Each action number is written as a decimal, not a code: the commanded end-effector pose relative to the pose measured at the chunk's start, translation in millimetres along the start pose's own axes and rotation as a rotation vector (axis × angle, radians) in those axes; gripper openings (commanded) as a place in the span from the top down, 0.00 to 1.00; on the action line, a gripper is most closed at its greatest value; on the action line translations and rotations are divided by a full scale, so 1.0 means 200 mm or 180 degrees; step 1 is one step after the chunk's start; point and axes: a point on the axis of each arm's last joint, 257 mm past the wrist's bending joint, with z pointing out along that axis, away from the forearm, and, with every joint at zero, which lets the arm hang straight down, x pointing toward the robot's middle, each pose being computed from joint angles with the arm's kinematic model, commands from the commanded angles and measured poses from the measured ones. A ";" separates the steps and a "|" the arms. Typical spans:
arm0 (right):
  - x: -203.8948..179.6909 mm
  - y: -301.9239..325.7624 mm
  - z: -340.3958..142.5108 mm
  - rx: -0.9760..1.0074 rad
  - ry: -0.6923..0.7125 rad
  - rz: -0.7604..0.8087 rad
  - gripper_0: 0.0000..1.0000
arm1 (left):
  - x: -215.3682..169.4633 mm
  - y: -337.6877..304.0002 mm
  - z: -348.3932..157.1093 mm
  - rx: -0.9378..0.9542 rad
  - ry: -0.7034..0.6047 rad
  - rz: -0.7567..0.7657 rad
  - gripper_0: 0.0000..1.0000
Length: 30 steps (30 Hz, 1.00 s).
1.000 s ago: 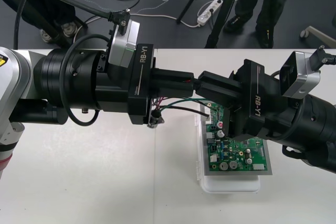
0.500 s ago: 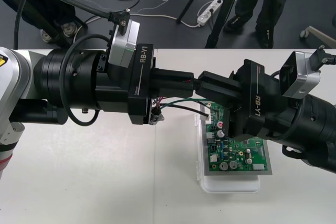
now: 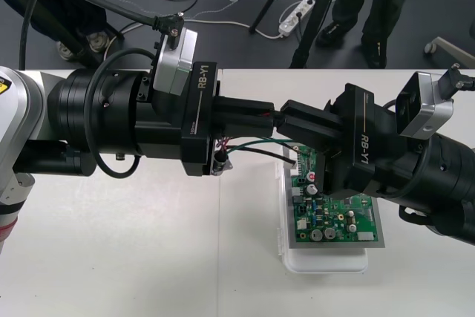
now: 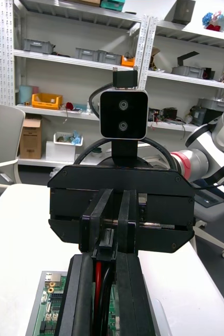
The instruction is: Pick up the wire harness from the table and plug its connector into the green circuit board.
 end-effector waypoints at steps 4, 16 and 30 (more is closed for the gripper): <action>-0.09 0.05 0.07 -0.0112 -0.0150 -0.0049 1.00 | -0.09 0.05 0.04 -0.0090 -0.0113 0.0171 0.21; -0.09 0.05 0.07 -0.0113 -0.0153 -0.0042 1.00 | -0.11 0.05 0.04 -0.0097 -0.0137 0.0186 0.00; -0.11 0.05 0.05 -0.0132 -0.0184 0.0022 1.00 | -0.09 0.05 -0.01 -0.0079 -0.0081 0.0123 0.00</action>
